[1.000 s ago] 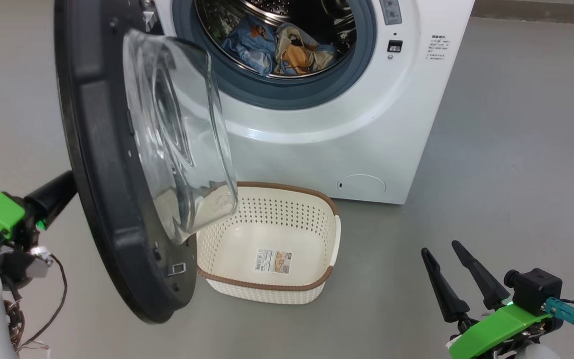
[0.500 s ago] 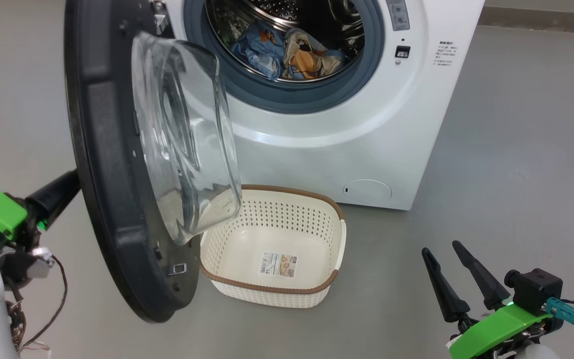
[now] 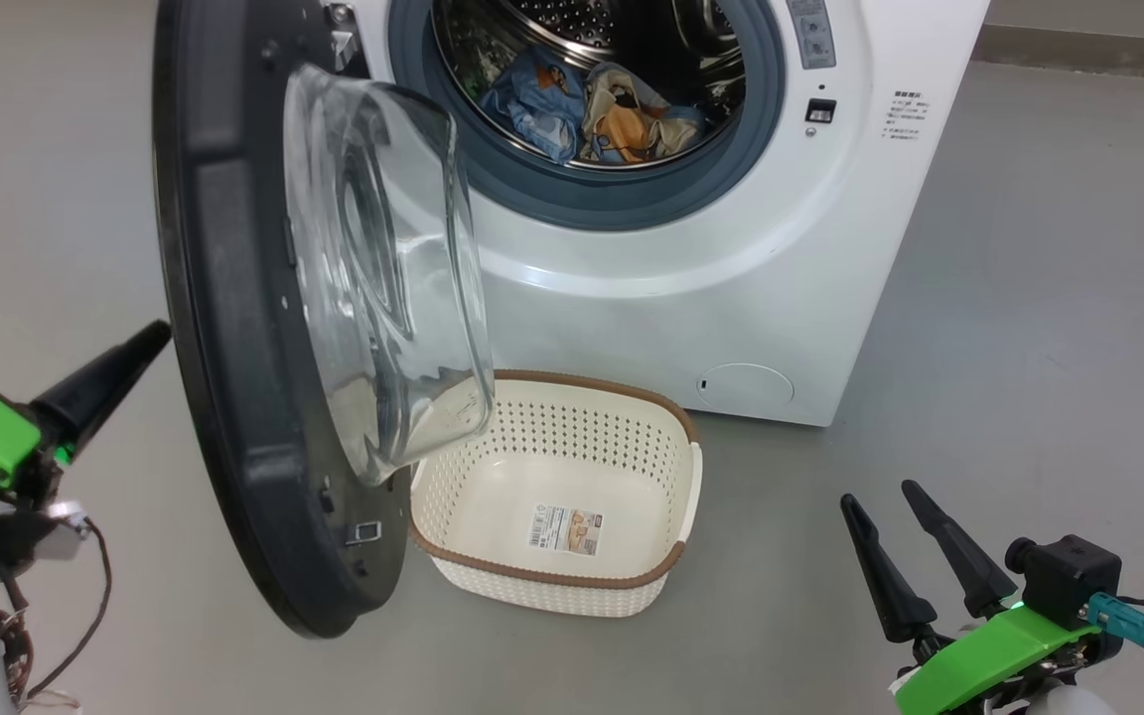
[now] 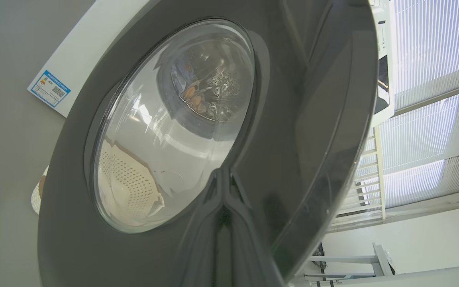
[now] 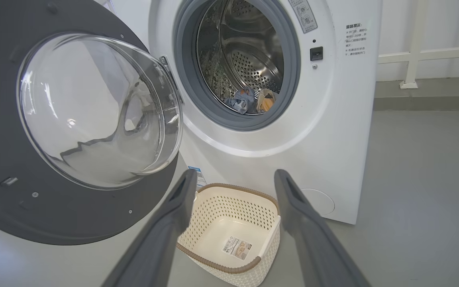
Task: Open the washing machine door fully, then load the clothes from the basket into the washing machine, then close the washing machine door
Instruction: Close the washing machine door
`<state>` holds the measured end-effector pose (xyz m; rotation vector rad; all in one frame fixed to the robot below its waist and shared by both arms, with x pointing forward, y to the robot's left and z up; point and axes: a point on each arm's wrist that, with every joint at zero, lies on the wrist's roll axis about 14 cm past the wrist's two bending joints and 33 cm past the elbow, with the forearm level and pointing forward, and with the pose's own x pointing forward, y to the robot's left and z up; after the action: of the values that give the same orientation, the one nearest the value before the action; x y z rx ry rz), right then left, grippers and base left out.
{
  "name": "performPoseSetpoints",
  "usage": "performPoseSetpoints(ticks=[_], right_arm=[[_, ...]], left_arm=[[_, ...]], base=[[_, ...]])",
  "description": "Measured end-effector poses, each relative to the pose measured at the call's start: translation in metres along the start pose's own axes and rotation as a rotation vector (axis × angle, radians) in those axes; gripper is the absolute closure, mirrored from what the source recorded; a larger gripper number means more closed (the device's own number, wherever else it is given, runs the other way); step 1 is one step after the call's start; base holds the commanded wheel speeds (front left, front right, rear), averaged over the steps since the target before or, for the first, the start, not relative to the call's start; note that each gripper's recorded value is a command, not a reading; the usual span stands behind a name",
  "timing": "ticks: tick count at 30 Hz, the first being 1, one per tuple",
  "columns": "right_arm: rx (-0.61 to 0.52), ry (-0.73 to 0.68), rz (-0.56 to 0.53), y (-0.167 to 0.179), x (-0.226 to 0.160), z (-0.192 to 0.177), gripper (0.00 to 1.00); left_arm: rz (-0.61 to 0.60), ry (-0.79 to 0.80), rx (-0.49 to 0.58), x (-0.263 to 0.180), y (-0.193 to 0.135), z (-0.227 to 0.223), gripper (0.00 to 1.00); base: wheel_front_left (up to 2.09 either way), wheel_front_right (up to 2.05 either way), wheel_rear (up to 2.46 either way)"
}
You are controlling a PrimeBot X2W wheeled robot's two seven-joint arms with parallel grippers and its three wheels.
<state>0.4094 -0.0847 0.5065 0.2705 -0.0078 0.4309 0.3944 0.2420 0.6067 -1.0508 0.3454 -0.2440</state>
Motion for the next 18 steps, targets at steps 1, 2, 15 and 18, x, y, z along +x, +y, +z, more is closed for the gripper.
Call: performPoseSetpoints(ticks=[1, 2, 15, 18], right_arm=[[0.0, 0.0, 0.002, 0.001, 0.0, 0.0, 0.0], [0.0, 0.0, 0.003, 0.001, 0.001, 0.0, 0.0], [-0.005, 0.001, 0.027, 0.01, 0.002, 0.001, 0.0], [-0.006, -0.001, 0.03, 0.011, 0.001, 0.001, 0.0]], left_arm=[[0.002, -0.01, 0.011, -0.002, 0.001, 0.002, 1.0], [0.005, -0.012, 0.019, -0.003, 0.003, 0.003, 0.75], [0.142, -0.192, 0.241, -0.039, 0.039, 0.022, 0.0], [0.165, -0.234, 0.281, -0.049, 0.045, 0.024, 0.0]], base=[[0.0, 0.0, 0.0], [0.0, 0.0, 0.0], [0.0, 0.0, 0.0], [0.0, 0.0, 0.0]])
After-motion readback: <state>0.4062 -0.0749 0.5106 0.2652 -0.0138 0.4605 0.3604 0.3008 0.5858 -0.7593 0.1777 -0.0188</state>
